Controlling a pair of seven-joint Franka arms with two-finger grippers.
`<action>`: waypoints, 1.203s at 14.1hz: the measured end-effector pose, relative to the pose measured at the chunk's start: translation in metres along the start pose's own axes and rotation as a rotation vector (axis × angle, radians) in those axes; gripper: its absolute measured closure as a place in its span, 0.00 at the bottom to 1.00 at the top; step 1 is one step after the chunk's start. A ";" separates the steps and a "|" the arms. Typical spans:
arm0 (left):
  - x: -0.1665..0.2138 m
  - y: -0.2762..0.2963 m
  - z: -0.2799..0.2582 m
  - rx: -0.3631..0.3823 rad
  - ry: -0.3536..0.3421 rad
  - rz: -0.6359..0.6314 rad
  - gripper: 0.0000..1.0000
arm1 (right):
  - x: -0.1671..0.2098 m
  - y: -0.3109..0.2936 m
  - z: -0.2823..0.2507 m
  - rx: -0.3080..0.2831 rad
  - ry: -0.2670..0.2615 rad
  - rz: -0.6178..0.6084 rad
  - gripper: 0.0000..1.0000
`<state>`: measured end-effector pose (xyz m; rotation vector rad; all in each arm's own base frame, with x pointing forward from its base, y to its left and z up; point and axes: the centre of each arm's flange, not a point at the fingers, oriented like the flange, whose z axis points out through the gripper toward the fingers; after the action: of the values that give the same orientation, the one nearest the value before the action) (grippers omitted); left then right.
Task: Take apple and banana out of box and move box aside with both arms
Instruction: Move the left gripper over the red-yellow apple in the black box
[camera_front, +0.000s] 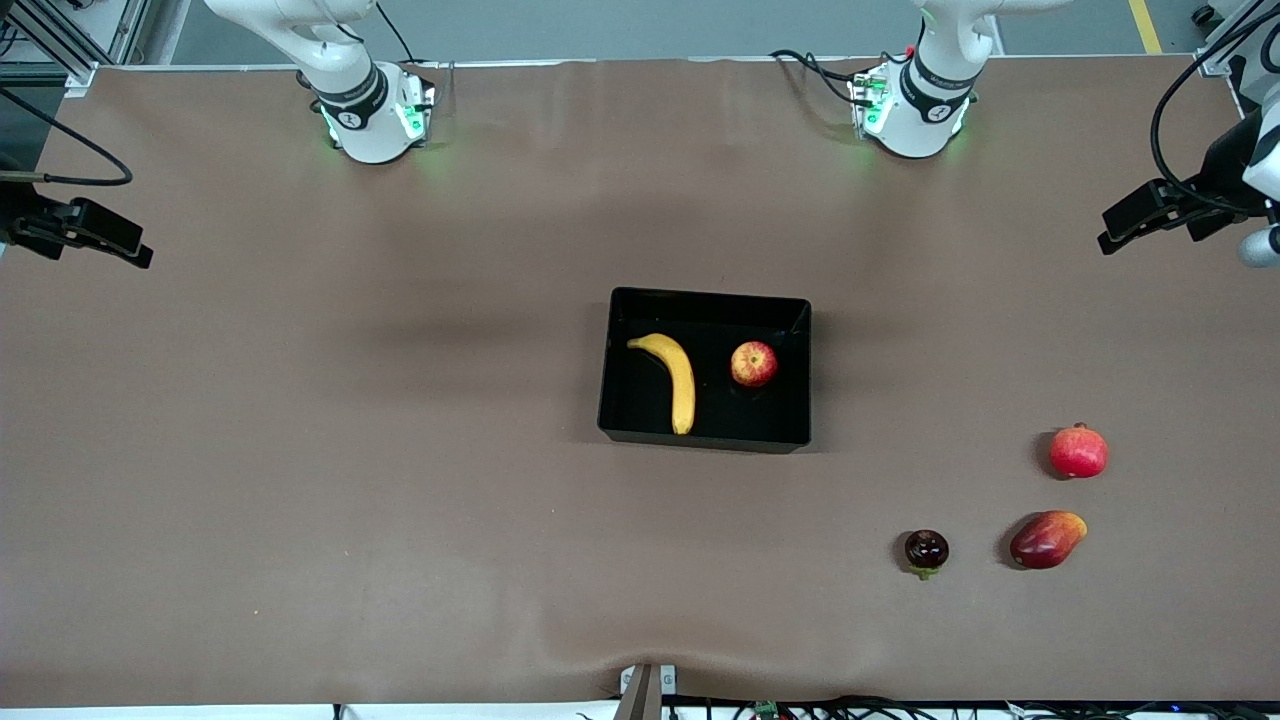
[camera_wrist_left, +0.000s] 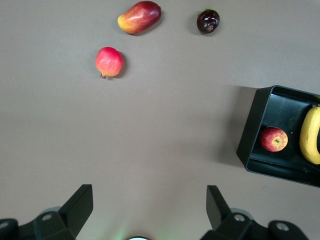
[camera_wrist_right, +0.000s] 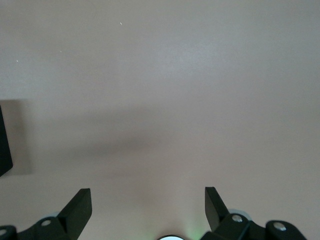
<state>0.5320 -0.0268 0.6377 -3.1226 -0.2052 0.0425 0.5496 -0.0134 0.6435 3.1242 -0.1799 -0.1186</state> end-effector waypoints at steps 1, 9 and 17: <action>0.000 0.001 0.001 0.001 -0.003 0.002 0.00 | 0.000 0.000 0.000 0.000 0.000 0.000 0.00; 0.021 0.038 0.042 0.012 -0.071 0.051 0.00 | 0.001 0.011 0.000 0.000 0.000 0.020 0.00; 0.041 0.173 0.135 -0.001 -0.090 -0.048 0.00 | 0.009 0.012 -0.003 0.006 0.057 0.022 0.00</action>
<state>0.5916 -0.1917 0.4991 -3.1175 -0.2813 0.1823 0.5575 -0.0262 0.6460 3.1258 -0.2149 -0.0289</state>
